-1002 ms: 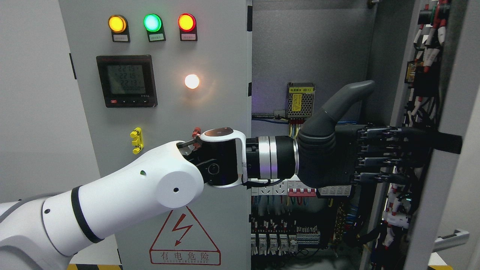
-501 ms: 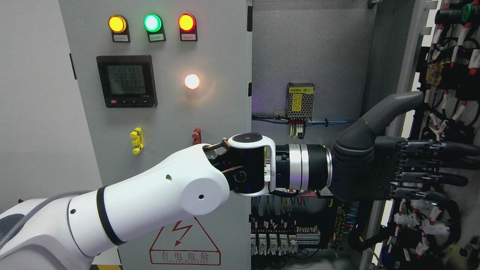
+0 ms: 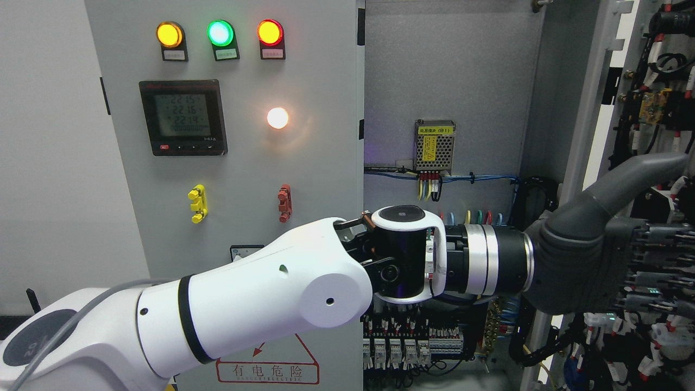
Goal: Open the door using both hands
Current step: 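Push the door with the left hand, swinging it away from the cabinet, then keep pushing the door with the left hand until it opens wide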
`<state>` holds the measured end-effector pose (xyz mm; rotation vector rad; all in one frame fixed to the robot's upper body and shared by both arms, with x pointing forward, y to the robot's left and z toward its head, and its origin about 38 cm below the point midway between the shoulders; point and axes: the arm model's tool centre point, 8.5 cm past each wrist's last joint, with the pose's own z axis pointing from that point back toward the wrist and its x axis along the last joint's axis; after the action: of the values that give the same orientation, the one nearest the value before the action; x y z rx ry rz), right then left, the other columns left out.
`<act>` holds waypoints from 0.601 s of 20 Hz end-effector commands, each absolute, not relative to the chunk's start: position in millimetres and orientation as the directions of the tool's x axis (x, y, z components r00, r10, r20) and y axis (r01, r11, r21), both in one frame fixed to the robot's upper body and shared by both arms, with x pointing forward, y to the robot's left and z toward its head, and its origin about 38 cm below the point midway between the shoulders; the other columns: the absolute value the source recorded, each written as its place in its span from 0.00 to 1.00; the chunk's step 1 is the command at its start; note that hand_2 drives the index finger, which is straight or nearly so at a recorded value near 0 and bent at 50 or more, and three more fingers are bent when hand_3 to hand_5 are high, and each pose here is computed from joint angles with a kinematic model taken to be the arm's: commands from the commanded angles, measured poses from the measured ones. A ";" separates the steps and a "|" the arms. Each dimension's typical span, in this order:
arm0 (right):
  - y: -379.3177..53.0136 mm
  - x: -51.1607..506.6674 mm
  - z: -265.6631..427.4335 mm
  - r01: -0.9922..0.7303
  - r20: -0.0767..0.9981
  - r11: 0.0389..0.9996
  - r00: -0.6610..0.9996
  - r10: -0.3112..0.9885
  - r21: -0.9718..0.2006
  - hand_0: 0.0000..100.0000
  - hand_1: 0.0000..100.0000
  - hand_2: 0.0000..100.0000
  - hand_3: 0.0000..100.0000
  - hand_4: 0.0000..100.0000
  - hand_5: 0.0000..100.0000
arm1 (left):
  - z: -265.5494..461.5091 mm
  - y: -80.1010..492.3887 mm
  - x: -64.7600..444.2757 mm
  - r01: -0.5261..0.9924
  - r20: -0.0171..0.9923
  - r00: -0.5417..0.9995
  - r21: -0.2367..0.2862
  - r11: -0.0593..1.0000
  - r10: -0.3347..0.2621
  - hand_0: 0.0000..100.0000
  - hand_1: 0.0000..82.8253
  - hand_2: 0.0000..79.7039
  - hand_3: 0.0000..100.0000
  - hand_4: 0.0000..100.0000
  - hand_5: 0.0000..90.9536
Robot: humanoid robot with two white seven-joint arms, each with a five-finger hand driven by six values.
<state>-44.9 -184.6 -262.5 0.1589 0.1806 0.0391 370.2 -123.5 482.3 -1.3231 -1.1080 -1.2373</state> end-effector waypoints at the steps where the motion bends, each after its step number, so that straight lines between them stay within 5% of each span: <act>1: -184.8 -44.4 -262.6 -0.025 -0.175 0.987 0.983 0.053 0.160 0.38 0.00 0.00 0.00 0.00 0.00 | 477.4 -163.4 342.2 0.983 0.998 0.068 -0.069 -0.169 -0.012 0.00 0.00 0.00 0.00 0.00 0.00; 12: -184.8 -45.4 -262.5 -0.024 -0.177 0.987 0.983 0.053 0.160 0.38 0.00 0.00 0.00 0.00 0.00 | 480.4 -169.2 347.9 0.992 0.998 0.063 -0.062 -0.114 0.005 0.00 0.00 0.00 0.00 0.00 0.00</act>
<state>-44.8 -184.6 -262.5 0.1586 0.1804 0.0391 354.9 -153.4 482.8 -1.3264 -1.1186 -1.2428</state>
